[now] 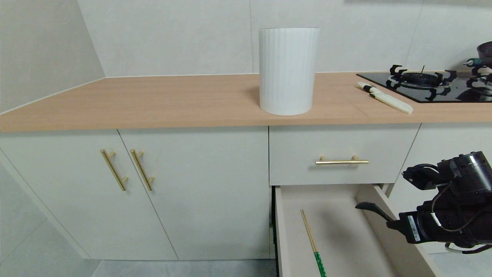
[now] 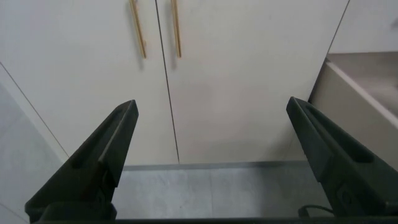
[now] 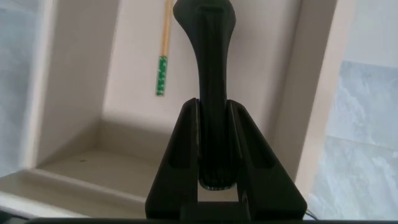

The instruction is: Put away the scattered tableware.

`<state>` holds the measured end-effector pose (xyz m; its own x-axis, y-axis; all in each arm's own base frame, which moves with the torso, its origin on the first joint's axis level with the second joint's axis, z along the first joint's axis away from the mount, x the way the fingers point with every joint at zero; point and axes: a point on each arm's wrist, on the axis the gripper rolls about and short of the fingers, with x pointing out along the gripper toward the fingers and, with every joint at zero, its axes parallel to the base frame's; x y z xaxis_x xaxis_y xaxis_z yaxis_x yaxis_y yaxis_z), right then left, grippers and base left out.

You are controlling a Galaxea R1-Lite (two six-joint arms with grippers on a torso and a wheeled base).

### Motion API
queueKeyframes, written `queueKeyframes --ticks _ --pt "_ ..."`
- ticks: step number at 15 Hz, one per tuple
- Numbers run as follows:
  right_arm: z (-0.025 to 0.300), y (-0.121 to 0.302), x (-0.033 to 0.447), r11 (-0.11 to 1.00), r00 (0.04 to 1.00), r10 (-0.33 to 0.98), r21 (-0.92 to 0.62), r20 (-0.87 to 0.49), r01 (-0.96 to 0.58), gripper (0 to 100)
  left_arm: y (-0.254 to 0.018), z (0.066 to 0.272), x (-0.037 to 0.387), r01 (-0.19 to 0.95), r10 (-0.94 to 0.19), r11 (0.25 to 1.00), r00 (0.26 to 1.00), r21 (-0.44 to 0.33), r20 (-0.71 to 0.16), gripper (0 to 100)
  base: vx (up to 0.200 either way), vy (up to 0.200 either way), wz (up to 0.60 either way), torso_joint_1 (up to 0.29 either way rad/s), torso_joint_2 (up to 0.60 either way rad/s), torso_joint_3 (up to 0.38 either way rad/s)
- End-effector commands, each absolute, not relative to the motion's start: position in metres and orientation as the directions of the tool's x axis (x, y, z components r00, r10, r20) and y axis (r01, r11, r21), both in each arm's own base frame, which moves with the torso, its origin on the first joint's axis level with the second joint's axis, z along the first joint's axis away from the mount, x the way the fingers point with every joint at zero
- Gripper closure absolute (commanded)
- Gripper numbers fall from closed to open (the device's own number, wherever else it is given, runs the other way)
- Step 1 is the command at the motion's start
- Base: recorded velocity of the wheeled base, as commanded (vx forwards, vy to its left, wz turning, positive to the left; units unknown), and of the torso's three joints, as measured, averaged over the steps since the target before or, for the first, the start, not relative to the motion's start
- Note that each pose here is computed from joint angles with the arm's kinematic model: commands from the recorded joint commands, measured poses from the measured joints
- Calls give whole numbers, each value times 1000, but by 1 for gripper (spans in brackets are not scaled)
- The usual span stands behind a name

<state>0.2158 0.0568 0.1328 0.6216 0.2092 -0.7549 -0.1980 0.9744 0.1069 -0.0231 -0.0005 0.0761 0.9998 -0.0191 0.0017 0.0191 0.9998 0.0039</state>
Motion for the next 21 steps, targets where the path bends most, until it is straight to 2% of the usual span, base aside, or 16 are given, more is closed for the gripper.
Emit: queueKeyframes --ticks 1,9,12,15,17,21 --pt "132 57 216 974 618 211 108 -757 -200 100 0 76 -23 18 -18 1000 1000 3 0 0 0 0 0 -61 403 320" --pt "124 60 224 973 618 213 106 -756 -206 100 0 76 -23 18 -18 1000 1000 3 -2 0 0 0 0 -12 58 43" --pt "84 68 251 978 604 196 106 -773 -181 100 0 76 -23 18 -18 1000 1000 3 -2 0 0 0 0 0 0 0" --pt "30 73 274 992 611 124 76 -782 -105 100 0 76 -23 18 -18 1000 1000 3 -2 0 0 0 0 0 0 0" --pt "-2 78 279 991 618 130 74 -775 -115 100 0 76 -23 18 -18 1000 1000 5 0 0 0 0 0 0 0 0" --pt "-38 84 281 991 643 120 53 -756 -124 100 0 76 -23 18 -18 1000 1000 5 -2 0 0 0 0 0 0 0"
